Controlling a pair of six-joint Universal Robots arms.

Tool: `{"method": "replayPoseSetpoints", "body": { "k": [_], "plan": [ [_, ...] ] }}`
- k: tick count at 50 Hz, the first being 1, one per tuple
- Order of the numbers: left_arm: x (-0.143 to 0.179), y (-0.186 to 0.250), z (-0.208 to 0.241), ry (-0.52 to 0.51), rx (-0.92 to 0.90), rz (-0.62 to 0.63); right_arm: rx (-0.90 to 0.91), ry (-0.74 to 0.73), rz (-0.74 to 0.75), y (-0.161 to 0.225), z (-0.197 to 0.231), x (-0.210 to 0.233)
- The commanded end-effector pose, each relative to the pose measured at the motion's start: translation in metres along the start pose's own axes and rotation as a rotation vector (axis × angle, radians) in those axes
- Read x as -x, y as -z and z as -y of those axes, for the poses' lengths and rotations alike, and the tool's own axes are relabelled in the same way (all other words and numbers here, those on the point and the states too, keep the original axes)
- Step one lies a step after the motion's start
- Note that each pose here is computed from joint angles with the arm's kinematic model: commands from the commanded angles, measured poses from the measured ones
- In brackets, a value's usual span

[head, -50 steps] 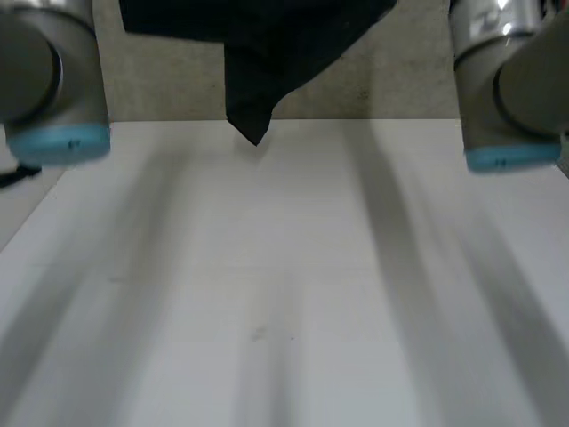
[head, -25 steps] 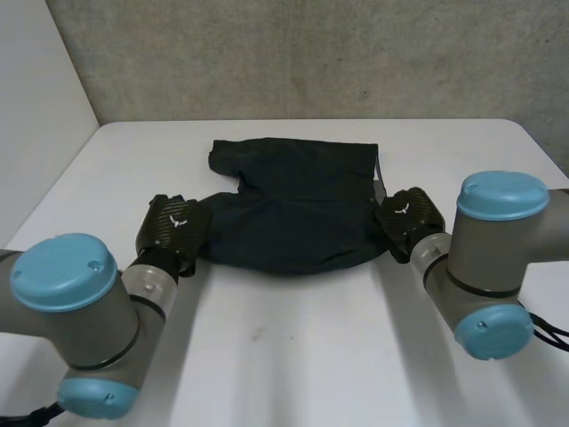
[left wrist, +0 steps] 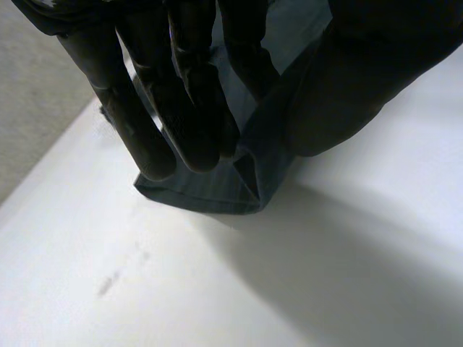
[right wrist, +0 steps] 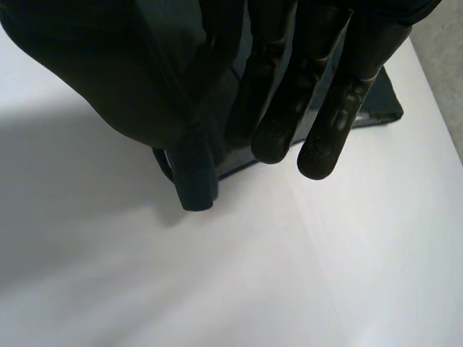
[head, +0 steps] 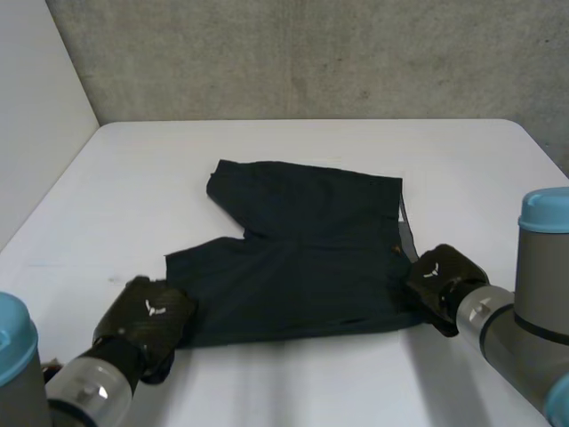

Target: Fold the shorts.

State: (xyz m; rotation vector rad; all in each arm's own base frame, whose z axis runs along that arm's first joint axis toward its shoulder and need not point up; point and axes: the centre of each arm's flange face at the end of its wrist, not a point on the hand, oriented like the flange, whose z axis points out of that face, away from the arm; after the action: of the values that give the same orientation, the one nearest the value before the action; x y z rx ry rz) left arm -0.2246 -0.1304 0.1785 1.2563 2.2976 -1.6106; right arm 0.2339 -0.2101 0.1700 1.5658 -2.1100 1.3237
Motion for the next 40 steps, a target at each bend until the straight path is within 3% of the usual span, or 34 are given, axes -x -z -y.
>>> {"method": "replayPoseSetpoints", "body": {
  "k": [1, 9, 18, 24, 31, 40],
  "plan": [
    [0.017, 0.028, 0.026, -0.021, -0.05, 0.041, -0.041, -0.004, -0.063, 0.031, 0.013, -0.02],
    [0.066, 0.065, 0.1, -0.024, -0.309, 0.206, -0.186, -0.001, -0.236, 0.08, 0.052, -0.063],
    [0.059, 0.045, 0.094, -0.06, -0.244, 0.168, -0.177, -0.006, -0.224, 0.087, 0.055, -0.068],
    [0.041, -0.009, 0.071, -0.077, -0.103, 0.089, -0.091, -0.005, -0.112, 0.04, 0.043, -0.051],
    [0.03, -0.066, 0.06, -0.084, -0.061, 0.074, -0.042, -0.008, -0.057, -0.005, 0.037, -0.045],
    [0.04, -0.14, 0.094, -0.063, -0.162, 0.139, -0.167, -0.071, -0.173, -0.06, 0.063, -0.068]
  ]
}}
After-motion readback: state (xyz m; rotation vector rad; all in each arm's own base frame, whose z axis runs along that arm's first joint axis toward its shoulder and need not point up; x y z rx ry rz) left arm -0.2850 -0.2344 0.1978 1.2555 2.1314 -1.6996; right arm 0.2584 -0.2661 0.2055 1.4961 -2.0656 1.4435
